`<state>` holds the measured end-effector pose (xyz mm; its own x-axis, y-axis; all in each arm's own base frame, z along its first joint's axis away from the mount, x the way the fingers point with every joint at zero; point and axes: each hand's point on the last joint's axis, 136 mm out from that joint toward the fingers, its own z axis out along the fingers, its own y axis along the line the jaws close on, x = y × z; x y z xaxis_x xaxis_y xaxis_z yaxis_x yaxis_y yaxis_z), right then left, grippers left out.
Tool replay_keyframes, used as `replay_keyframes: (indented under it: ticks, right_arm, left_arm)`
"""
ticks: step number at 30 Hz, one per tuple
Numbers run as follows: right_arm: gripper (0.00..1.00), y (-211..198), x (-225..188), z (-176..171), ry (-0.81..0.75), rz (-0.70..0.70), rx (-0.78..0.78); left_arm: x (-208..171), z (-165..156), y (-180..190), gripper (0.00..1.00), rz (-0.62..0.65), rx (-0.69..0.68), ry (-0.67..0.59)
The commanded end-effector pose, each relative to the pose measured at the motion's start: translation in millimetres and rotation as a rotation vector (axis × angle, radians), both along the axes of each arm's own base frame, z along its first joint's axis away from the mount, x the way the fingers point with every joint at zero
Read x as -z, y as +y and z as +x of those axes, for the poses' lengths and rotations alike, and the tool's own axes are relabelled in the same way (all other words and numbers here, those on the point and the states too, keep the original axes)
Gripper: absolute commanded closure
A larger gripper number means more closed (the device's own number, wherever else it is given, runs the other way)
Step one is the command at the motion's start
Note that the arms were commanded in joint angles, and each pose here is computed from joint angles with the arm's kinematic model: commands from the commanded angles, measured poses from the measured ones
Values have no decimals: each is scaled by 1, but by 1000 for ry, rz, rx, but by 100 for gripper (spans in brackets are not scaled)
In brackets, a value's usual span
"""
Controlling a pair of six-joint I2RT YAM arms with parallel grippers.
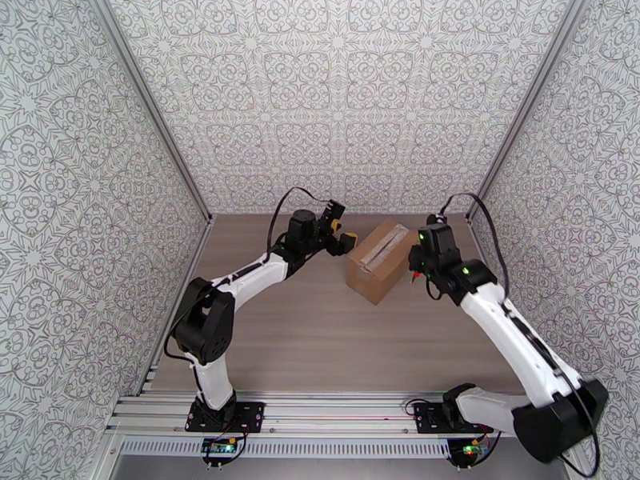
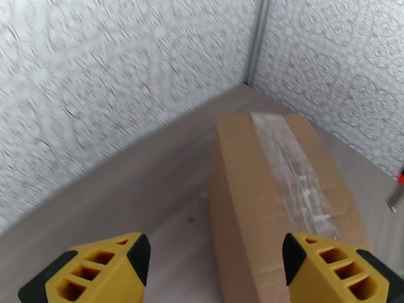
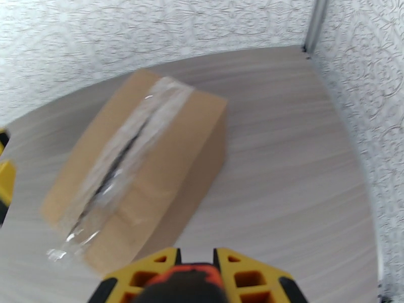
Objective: Unpack the express box
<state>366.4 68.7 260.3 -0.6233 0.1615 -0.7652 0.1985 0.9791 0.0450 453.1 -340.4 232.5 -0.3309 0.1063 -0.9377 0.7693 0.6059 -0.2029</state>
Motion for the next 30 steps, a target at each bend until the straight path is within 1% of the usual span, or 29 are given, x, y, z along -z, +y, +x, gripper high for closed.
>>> replay_keyframes:
  ticks: [1,5,10,18,23,27,30]
  right_arm:
    - [100,-13,-4,25,14,-140,21]
    - [100,-13,9,49,49,-187,5]
    - [100,-6,30,80,66,-182,-20]
    - [100,19,36,117,19,-144,-106]
    - [100,44,33,135,-39,-83,-203]
    - [100,75,30,146,-67,-11,-340]
    - [100,101,28,148,-84,14,-445]
  left_arm:
    - [7,-20,-15,24,-72,106,100]
    - [11,-29,-22,24,-85,137,125]
    - [16,-44,-31,23,-114,183,158]
    - [25,-70,-50,23,-95,246,175]
    - [25,-94,-62,23,-97,313,190]
    - [26,-115,-65,23,-93,348,204]
    - [24,-130,-68,22,-89,370,207]
